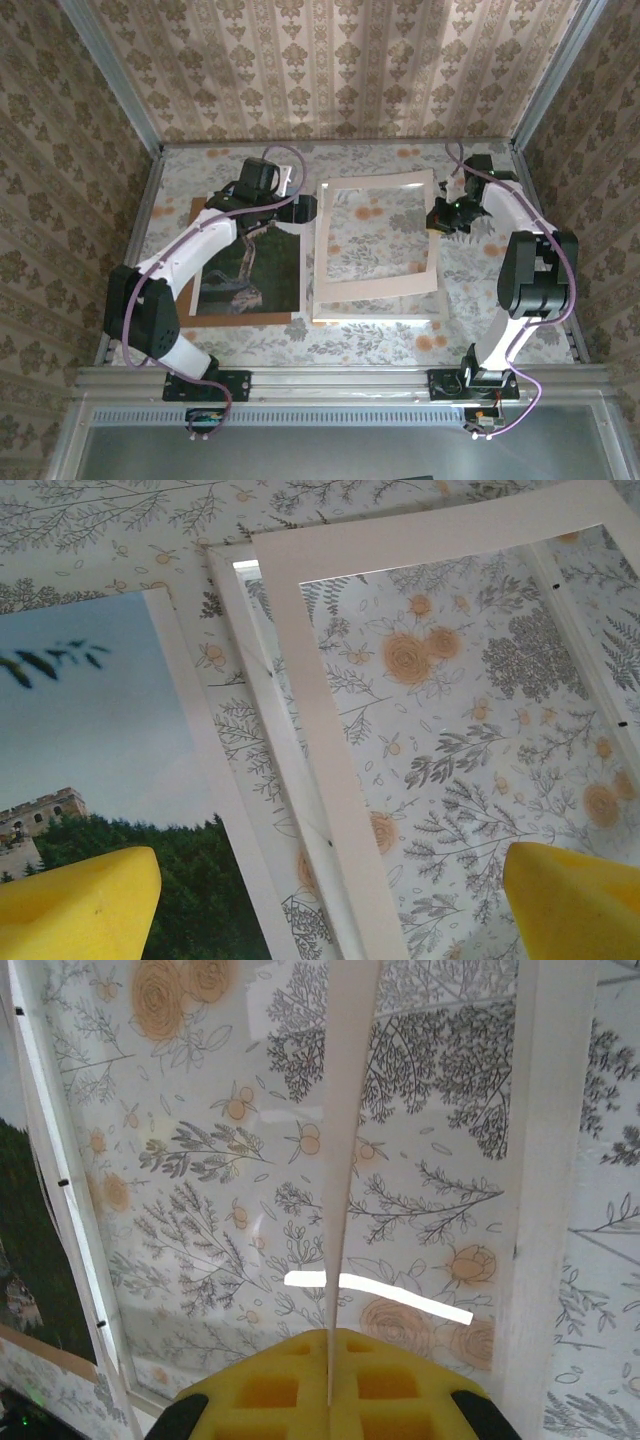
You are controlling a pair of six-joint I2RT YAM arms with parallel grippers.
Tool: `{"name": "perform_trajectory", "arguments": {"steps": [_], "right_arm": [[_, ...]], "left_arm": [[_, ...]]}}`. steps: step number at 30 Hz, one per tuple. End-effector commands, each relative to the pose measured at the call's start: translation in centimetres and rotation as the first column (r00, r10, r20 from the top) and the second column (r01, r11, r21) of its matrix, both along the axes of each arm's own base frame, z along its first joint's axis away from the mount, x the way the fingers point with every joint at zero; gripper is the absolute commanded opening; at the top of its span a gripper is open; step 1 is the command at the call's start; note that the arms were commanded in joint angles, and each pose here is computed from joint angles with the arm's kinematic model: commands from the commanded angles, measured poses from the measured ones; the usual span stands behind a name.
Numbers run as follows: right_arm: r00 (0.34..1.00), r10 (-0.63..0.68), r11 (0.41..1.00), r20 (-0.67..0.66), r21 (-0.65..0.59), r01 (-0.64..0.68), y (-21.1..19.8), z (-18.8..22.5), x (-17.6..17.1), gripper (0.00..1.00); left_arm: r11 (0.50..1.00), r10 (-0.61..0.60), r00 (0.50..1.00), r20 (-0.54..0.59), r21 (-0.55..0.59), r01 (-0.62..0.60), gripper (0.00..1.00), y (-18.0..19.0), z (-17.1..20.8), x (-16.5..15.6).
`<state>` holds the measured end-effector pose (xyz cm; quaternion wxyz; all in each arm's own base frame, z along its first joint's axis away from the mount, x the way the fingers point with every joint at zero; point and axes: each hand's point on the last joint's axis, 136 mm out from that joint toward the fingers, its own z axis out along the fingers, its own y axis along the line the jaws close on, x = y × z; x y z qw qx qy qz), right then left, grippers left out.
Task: Put the photo into the frame
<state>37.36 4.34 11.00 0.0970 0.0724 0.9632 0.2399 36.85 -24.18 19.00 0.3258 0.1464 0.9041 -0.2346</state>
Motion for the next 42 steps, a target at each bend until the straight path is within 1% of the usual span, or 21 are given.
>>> {"name": "perform_trajectory", "arguments": {"steps": [1, 7, 10, 15, 20, 24, 31, 40, 42], "right_arm": [[0.999, 0.042, 0.999, -0.023, 0.02, -0.041, -0.6, 0.3, -0.1, 0.02], [0.996, 0.059, 0.998, -0.064, 0.015, -0.058, -1.2, -0.3, -0.2, 0.03], [0.994, 0.061, 0.998, -0.091, -0.008, -0.062, -1.6, -1.0, -0.3, 0.04], [0.99, 0.094, 0.995, -0.109, -0.021, -0.097, 0.0, -1.7, -1.0, 0.04], [0.991, 0.068, 0.996, -0.114, -0.05, -0.075, -0.4, -2.4, -1.0, 0.04], [0.996, 0.0, 0.997, -0.087, -0.081, -0.007, -1.0, -2.8, 0.0, 0.05], [0.997, -0.048, 0.997, -0.059, -0.071, 0.044, -0.9, -3.8, 0.9, 0.09], [0.994, -0.098, 0.994, -0.055, -0.055, 0.095, -0.1, -5.0, 0.7, 0.14], [0.992, -0.108, 0.993, -0.06, -0.056, 0.105, 0.1, -5.4, 0.6, 0.16]], "left_arm": [[1.0, 0.004, 1.0, 0.007, 0.027, -0.004, 0.9, 0.6, -0.1, 0.2], [0.999, 0.009, 1.0, 0.005, 0.033, -0.009, 0.9, 0.9, -0.1, 0.3], [0.999, 0.007, 1.0, 0.004, 0.037, -0.007, 0.89, 0.9, -0.2, 0.5], [0.999, 0.012, 1.0, -0.01, 0.045, -0.011, 0.89, 1.1, -0.8, 0.5], [0.999, 0.008, 1.0, -0.015, 0.039, -0.007, 0.89, 0.9, -0.9, 0.6], [0.999, 0.01, 1.0, -0.017, 0.042, -0.009, 0.89, 1.0, -1.2, 0.6], [0.998, 0.015, 1.0, -0.024, 0.053, -0.014, 0.89, 1.3, -1.5, 0.6], [0.998, 0.02, 0.999, -0.031, 0.056, -0.018, 0.89, 1.3, -1.8, 0.5], [0.998, 0.019, 0.999, -0.033, 0.057, -0.017, 0.89, 1.4, -1.8, 0.5]]}}
